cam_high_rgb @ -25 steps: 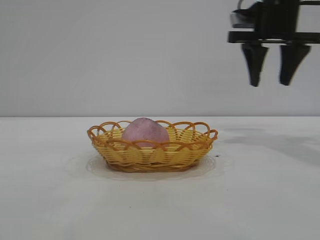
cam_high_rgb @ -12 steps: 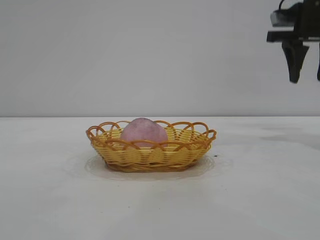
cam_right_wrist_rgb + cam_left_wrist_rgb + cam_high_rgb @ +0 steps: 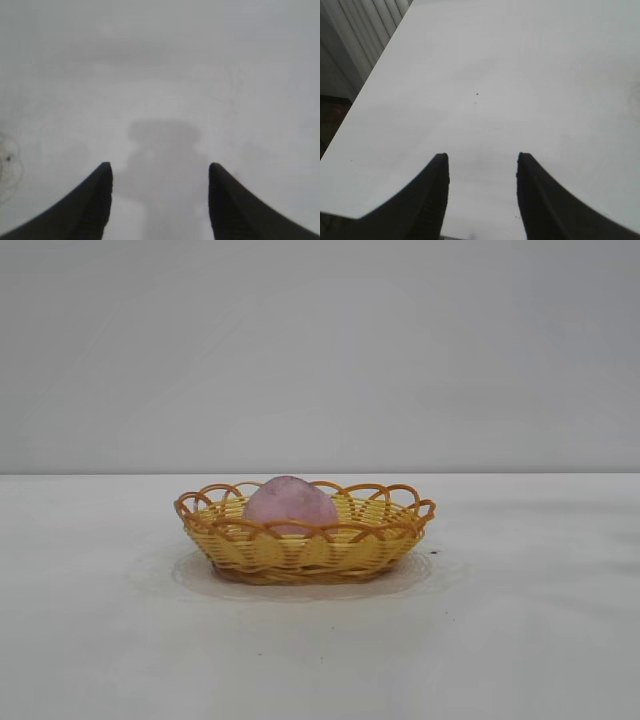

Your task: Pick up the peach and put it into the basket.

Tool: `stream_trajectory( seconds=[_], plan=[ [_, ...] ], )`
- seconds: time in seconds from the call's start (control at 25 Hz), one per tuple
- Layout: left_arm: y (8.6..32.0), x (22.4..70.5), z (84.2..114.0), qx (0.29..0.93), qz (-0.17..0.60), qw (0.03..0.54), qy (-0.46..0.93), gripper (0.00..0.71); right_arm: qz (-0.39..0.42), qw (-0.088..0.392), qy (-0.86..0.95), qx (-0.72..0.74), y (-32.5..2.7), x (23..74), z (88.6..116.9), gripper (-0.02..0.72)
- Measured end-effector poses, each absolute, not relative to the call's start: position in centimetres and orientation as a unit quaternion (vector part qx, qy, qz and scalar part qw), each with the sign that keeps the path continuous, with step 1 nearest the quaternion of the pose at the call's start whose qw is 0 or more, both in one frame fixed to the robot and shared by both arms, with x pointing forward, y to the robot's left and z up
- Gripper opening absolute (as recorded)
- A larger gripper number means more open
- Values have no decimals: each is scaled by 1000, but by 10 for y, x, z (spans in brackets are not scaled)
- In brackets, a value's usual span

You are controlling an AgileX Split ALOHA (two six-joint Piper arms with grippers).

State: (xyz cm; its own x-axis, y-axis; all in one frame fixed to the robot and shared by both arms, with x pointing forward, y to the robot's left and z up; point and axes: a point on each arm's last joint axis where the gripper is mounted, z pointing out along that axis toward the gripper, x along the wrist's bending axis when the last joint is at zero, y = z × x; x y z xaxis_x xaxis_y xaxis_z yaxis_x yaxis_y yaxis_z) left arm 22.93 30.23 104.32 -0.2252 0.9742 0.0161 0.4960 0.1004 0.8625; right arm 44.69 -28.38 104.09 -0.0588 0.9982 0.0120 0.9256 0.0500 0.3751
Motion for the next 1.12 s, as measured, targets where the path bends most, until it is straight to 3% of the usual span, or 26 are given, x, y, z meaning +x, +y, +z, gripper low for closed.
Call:
stream_trajectory(
  seconds=[0.32, 0.56, 0.72, 1.12],
  plan=[
    [302, 229, 1043, 543, 393, 304, 677, 312, 119, 104, 717, 679, -289, 367, 1040, 405],
    [302, 229, 1043, 543, 393, 304, 677, 312, 192, 169, 698, 669, -293, 315, 1049, 405],
    [302, 229, 1043, 543, 393, 304, 677, 312, 234, 206, 684, 660, -294, 289, 1040, 405],
    [302, 229, 1043, 529, 400, 296, 688, 312, 328, 281, 657, 618, -296, 250, 1044, 405]
  ],
)
